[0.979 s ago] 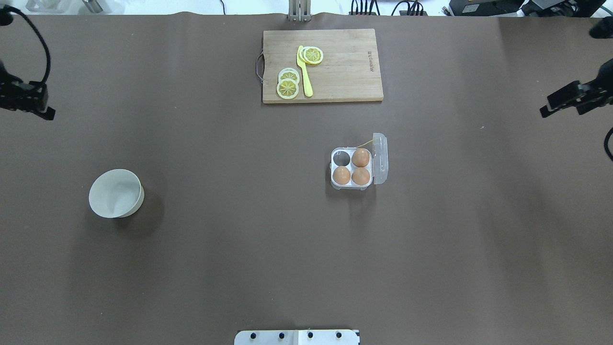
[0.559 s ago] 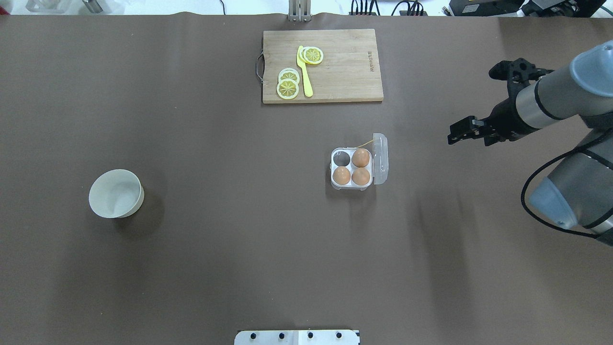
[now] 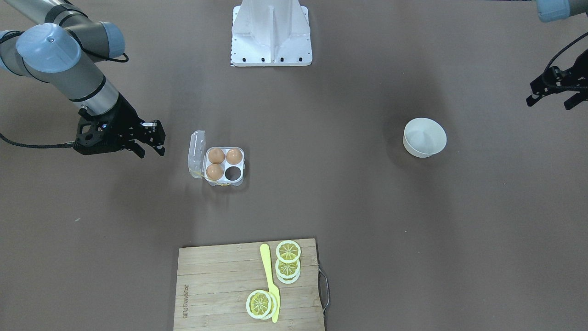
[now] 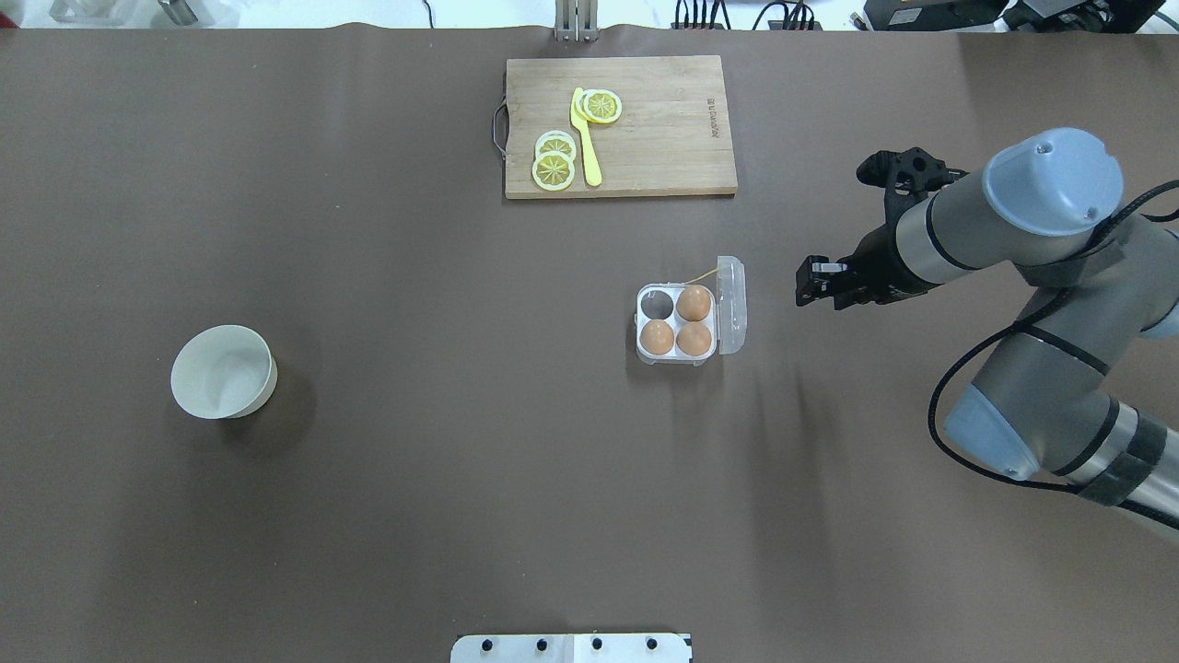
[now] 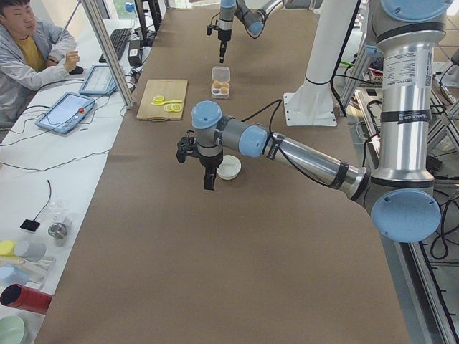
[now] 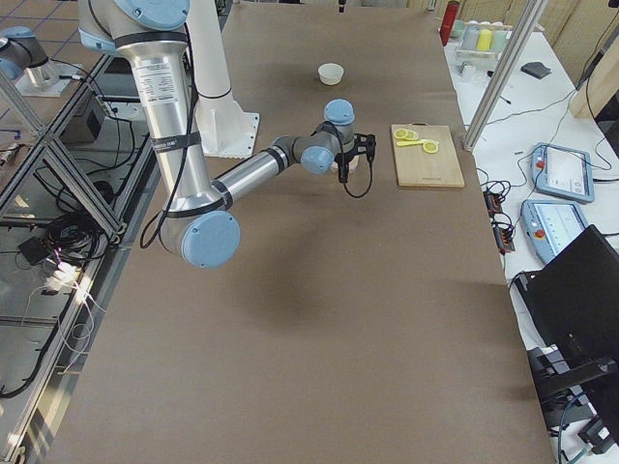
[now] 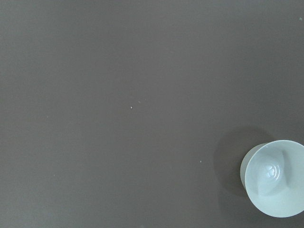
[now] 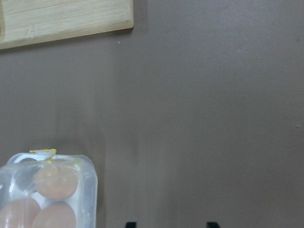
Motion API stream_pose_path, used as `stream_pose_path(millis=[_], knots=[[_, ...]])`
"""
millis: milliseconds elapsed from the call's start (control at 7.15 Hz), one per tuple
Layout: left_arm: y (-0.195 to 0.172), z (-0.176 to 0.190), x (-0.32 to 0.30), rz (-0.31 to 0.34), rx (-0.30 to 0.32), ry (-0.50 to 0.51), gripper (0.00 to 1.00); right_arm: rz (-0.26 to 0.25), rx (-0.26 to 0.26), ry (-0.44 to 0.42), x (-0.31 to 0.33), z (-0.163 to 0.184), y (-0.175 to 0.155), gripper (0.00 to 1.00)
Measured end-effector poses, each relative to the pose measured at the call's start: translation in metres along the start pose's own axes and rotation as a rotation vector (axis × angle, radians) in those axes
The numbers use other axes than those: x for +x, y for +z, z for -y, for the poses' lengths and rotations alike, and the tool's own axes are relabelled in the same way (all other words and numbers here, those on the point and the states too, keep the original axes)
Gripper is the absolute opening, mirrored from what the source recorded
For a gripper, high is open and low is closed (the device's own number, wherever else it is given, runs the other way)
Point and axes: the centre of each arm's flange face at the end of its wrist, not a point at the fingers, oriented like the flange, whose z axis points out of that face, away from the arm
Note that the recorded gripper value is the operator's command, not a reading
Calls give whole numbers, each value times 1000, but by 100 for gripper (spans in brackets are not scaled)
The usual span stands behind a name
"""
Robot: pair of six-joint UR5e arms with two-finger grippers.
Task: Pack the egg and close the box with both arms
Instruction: 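Move the right gripper toward the raised lid of the egg box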
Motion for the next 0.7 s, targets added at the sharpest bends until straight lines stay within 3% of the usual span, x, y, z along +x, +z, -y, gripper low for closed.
stream_pose_path(millis=[699], knots=[[1,0,-2,1,-1,-4,97,39,-18,8,-47,-10,8,0]])
